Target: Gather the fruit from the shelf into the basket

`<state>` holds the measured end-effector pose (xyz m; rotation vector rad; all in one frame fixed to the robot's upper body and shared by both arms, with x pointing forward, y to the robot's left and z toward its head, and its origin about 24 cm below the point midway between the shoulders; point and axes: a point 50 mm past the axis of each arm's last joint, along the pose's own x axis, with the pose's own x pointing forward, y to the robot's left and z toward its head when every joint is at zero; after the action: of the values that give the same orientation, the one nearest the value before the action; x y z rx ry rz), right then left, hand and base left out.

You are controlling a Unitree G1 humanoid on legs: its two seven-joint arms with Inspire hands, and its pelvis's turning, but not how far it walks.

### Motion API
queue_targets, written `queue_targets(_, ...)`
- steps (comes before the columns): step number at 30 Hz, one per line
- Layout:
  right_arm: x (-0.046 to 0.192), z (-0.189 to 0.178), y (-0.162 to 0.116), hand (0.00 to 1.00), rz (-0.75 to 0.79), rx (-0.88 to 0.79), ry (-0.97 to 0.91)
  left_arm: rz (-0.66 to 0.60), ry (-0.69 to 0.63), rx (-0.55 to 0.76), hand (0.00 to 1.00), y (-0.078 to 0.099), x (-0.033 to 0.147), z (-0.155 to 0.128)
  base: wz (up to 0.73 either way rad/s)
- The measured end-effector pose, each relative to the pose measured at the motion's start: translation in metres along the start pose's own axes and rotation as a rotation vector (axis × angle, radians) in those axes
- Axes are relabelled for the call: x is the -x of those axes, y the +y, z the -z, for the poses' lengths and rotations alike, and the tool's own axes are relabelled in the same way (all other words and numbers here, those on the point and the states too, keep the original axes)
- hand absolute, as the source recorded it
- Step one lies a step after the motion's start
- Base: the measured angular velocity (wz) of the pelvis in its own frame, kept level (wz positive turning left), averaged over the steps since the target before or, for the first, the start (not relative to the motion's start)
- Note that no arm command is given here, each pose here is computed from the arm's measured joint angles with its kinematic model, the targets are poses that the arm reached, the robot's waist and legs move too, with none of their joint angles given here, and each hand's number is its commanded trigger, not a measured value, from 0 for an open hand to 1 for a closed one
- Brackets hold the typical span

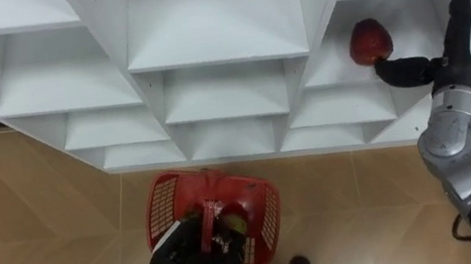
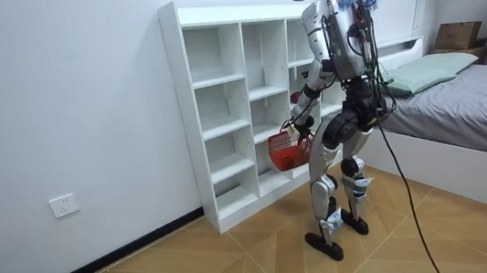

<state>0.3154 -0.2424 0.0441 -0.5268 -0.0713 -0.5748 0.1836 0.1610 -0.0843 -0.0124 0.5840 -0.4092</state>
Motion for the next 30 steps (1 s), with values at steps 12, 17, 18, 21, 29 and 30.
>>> queue_targets(12, -0.006, -0.005, 0.000, 0.00, 0.023, -0.051, 0.024, 0.001, -0.003, -0.001, 1.00, -0.004, -0.005, -0.003, 0.01)
queue_targets(17, -0.005, 0.004, 0.000, 0.00, 0.011, -0.068, 0.092, -0.010, -0.014, -0.011, 1.00, -0.003, -0.007, -0.008, 0.00)
queue_targets(18, -0.005, 0.005, 0.000, 0.00, 0.003, -0.064, 0.099, -0.007, -0.015, -0.014, 1.00, -0.004, -0.008, -0.009, 0.00)
queue_targets(21, -0.007, 0.003, 0.002, 0.00, -0.015, -0.064, 0.098, 0.000, -0.020, -0.020, 1.00, -0.005, -0.010, -0.011, 0.00)
queue_targets(29, -0.012, -0.004, 0.004, 0.00, -0.028, -0.071, 0.088, 0.002, -0.004, -0.013, 1.00, -0.007, -0.012, -0.010, 0.00)
queue_targets(30, -0.013, -0.005, 0.004, 0.00, -0.032, -0.072, 0.086, 0.002, -0.004, -0.014, 1.00, -0.007, -0.013, -0.010, 0.00)
